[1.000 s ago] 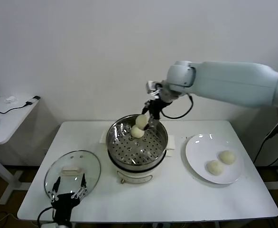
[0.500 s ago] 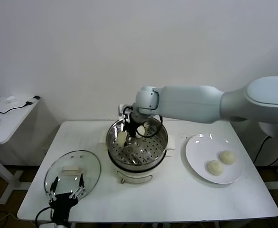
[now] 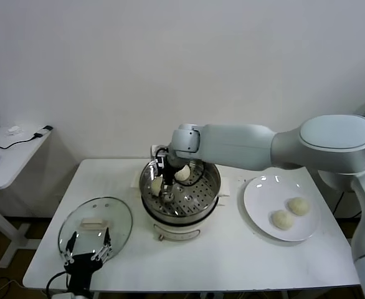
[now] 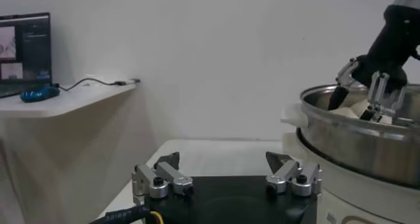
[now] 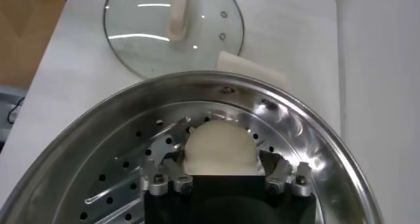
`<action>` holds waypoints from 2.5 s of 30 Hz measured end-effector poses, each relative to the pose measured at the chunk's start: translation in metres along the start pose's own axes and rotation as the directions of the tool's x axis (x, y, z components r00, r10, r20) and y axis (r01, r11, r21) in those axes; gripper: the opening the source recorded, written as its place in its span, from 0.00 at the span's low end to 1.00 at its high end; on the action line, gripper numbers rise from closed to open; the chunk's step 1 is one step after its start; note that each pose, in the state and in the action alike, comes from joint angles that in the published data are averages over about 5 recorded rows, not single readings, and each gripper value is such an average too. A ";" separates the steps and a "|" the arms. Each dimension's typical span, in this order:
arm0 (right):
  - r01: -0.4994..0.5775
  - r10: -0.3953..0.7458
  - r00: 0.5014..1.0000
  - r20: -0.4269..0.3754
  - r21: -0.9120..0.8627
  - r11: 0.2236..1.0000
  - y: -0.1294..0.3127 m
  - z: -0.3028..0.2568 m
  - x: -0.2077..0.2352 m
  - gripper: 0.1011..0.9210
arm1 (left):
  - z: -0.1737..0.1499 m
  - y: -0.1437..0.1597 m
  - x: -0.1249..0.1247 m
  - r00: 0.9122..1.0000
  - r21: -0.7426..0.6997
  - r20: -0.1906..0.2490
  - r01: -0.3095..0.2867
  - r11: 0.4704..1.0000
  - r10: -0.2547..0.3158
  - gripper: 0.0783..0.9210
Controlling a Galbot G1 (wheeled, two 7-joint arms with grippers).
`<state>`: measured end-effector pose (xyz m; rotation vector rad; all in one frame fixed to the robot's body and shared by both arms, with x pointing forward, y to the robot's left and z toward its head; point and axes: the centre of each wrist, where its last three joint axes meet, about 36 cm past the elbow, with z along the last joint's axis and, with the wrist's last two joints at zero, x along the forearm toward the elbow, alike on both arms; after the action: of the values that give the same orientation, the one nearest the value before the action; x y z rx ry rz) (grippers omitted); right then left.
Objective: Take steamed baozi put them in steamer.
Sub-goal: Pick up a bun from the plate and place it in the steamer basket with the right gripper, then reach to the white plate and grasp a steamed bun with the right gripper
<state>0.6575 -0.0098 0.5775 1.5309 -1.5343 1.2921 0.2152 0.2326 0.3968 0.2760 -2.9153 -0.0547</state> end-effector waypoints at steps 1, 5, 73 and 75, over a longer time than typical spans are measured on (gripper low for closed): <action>0.003 -0.003 1.000 0.003 0.006 1.000 -0.001 0.001 0.003 0.88 | 0.000 0.000 0.000 1.000 0.000 0.001 0.001 1.000 -0.001 0.88; 0.013 -0.014 1.000 0.013 0.038 0.999 -0.008 0.008 0.024 0.88 | -0.002 0.001 0.000 1.000 -0.001 0.005 0.002 1.000 -0.002 0.88; 0.115 -0.176 0.939 -0.297 -0.212 0.970 0.117 0.405 0.043 0.82 | 0.008 0.001 -0.003 1.000 -0.023 -0.015 0.014 1.000 -0.015 0.88; 0.117 -0.178 0.938 -0.299 -0.211 0.971 0.118 0.406 0.043 0.79 | 0.008 0.001 -0.003 1.000 -0.023 -0.014 0.014 1.000 -0.015 0.88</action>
<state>0.6230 -0.4149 0.4543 1.2253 -1.2721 1.1994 0.2161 0.2341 0.3884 0.2927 -2.8967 -0.0878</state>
